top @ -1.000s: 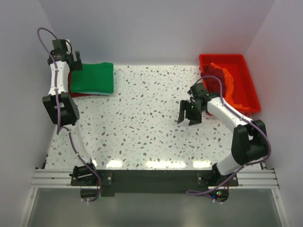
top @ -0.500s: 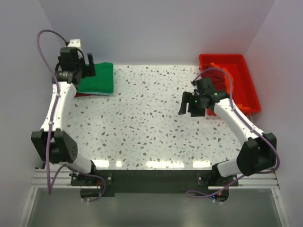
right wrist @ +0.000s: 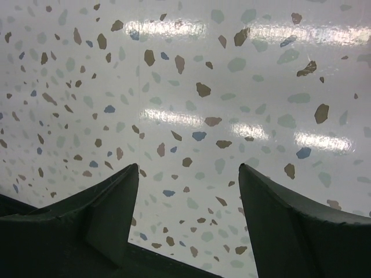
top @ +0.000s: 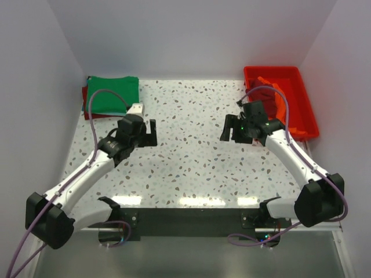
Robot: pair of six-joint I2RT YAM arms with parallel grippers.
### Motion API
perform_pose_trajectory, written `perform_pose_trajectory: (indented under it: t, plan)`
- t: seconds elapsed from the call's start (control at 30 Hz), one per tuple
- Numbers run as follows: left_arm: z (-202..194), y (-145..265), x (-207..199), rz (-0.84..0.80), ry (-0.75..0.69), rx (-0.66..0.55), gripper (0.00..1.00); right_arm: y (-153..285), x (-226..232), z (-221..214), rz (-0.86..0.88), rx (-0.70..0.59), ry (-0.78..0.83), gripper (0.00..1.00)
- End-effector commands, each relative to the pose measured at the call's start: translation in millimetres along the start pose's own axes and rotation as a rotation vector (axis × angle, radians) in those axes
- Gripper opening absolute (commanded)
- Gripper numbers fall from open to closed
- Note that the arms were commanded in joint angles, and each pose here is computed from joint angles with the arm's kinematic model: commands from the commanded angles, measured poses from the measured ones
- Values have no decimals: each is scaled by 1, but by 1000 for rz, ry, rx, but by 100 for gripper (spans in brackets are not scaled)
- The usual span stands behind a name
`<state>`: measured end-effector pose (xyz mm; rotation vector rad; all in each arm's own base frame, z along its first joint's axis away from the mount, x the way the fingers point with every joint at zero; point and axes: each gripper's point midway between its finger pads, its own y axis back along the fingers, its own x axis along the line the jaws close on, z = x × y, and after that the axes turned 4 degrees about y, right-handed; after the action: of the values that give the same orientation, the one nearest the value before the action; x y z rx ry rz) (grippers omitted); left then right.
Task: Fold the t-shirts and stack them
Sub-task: Reset both grippers
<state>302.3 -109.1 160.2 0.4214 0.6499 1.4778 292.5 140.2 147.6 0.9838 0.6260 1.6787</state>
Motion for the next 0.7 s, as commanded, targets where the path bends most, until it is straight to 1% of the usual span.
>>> perform_pose_trajectory:
  t: [0.0, 0.17, 0.43, 0.67]
  plan:
    - [-6, 10, -23, -46, 128, -62, 100, 1, 2, 16, 4, -81, 17, 73]
    - [-2, 19, -36, -85, 167, -98, 100, 3, 1, 17, -6, -96, 9, 73]
    - [27, 32, -38, -81, 196, -187, 100, 14, -7, 22, -46, -163, -8, 74]
    - [33, 35, -35, -81, 242, -232, 100, 10, -9, 10, -48, -125, -16, 74]
